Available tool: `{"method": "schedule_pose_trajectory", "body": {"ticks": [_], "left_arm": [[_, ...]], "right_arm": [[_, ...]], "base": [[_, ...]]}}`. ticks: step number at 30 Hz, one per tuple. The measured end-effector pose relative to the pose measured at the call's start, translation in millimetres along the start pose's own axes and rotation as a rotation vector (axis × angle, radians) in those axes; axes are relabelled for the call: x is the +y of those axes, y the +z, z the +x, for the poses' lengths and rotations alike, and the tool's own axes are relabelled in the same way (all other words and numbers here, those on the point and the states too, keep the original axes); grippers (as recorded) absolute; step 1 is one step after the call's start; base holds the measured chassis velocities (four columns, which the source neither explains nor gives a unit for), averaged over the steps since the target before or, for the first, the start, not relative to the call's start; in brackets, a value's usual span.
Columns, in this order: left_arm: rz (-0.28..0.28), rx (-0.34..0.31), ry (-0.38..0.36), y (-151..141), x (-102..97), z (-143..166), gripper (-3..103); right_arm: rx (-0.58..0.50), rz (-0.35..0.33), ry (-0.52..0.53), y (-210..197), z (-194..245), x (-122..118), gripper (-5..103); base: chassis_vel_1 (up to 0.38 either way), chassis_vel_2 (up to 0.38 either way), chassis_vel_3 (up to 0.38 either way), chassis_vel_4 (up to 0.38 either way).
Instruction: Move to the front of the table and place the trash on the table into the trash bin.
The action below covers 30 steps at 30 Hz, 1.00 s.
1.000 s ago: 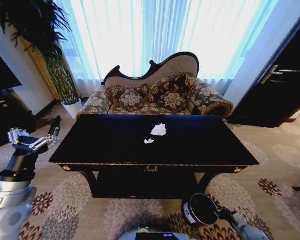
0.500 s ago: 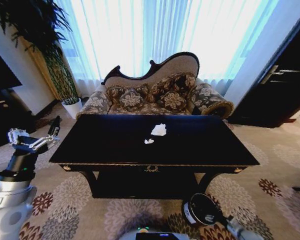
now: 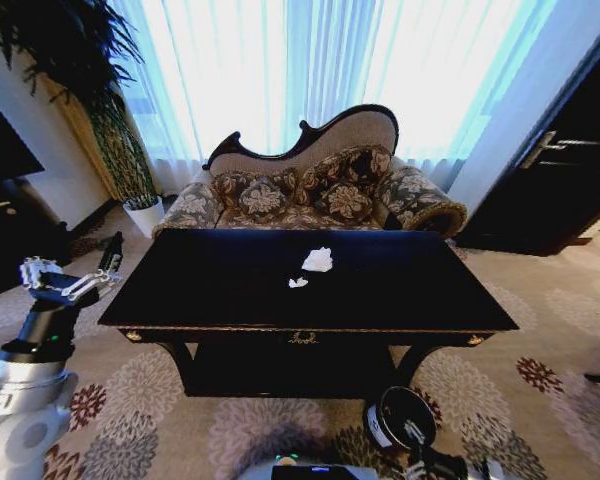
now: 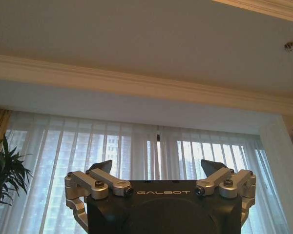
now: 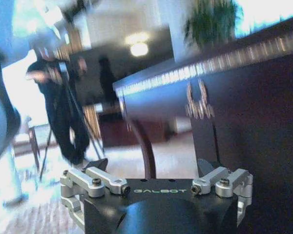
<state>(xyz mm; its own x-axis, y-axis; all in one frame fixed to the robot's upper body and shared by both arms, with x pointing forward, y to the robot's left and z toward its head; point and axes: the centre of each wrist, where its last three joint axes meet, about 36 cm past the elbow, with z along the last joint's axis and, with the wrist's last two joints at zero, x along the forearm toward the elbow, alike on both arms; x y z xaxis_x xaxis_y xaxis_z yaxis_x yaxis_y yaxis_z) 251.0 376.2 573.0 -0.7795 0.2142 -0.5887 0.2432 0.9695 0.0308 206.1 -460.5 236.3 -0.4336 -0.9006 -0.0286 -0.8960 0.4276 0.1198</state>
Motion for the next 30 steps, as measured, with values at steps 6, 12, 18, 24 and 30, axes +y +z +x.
{"method": "schedule_pose_trajectory", "body": {"ticks": [6, 12, 18, 24, 30], "left_arm": [[-0.007, 0.001, 0.001, -3, 1.0, 1, 100], [-0.008, 0.003, -0.006, -2, 1.7, 3, 100], [0.022, 0.007, -0.045, 3, -4.9, 9, 100], [0.030, 0.028, -0.112, 3, -4.1, 14, 100], [0.044, 0.041, -0.118, -5, -7.5, 12, 100]], "right_arm": [[-0.107, 0.028, -0.026, -27, -31, 3, 100], [-0.234, 0.042, -0.045, -62, -61, 6, 100], [-0.365, 0.052, 0.011, -103, -91, -1, 100], [-0.453, 0.106, 0.157, -153, -135, -5, 100], [-0.467, 0.124, 0.413, -202, -178, 2, 100]], "base": [[0.000, 0.000, 0.000, 0.000], [0.000, 0.000, 0.000, 0.000], [0.000, 0.000, 0.000, 0.000], [0.000, 0.000, 0.000, 0.000], [0.000, 0.000, 0.000, 0.000]]}}
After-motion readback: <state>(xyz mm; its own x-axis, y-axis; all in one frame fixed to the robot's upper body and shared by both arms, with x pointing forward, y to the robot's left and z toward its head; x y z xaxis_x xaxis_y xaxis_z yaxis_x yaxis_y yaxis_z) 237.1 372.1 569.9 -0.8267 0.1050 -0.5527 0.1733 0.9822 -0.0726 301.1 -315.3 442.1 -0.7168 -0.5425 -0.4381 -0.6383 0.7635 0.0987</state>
